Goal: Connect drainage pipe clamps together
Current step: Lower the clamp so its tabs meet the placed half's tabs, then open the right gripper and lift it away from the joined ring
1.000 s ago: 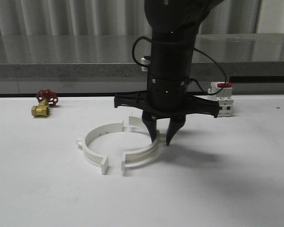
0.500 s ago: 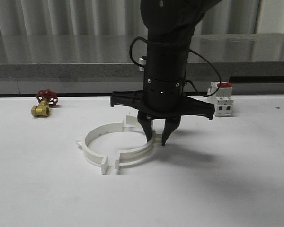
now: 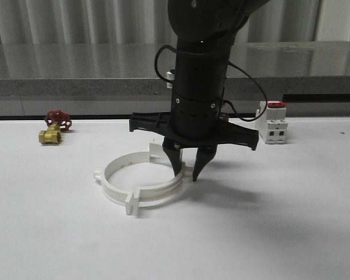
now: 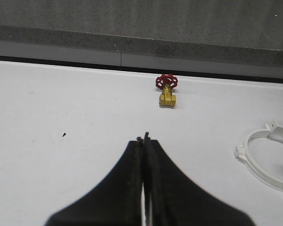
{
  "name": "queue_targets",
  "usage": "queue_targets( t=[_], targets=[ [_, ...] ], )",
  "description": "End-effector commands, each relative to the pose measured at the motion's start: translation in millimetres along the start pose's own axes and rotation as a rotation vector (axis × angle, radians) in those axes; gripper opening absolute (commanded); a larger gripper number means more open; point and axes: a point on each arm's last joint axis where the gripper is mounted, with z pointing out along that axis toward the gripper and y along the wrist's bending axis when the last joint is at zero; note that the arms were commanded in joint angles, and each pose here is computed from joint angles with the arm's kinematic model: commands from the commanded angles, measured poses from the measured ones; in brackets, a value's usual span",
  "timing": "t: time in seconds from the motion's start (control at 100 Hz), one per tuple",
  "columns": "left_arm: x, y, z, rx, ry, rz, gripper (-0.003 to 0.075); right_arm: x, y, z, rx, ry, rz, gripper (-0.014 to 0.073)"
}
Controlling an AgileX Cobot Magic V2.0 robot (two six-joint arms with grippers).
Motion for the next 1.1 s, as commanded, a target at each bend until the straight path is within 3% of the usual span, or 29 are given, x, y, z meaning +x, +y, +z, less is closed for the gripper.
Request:
queue_targets(
  t=[0.0, 0.41, 0.53, 0.79, 1.09],
  targets=[
    [-14, -3, -3, 0.02, -0.087, -0.003, -0.002, -12, 8, -29, -0.079, -0.073, 0.004, 0.017],
    [-14, -3, -3, 0.02, -0.087, -0.003, -0.002, -12, 8, -27, -0.079, -0.071, 0.004, 0.0181],
    [-14, -3, -3, 0.02, -0.087, -0.003, -0.002, -11, 8, -23, -0.077, -0.061, 0.01, 0.0244],
    [-14, -3, -3, 0.02, -0.087, -0.003, -0.002, -9, 9, -19, -0.078, -0.048, 0.019, 0.0501],
    [-14, -3, -3, 0.02, -0.087, -0.003, -0.002, -14, 12, -26, -0.081, -0.054, 0.021, 0.0519]
  ],
)
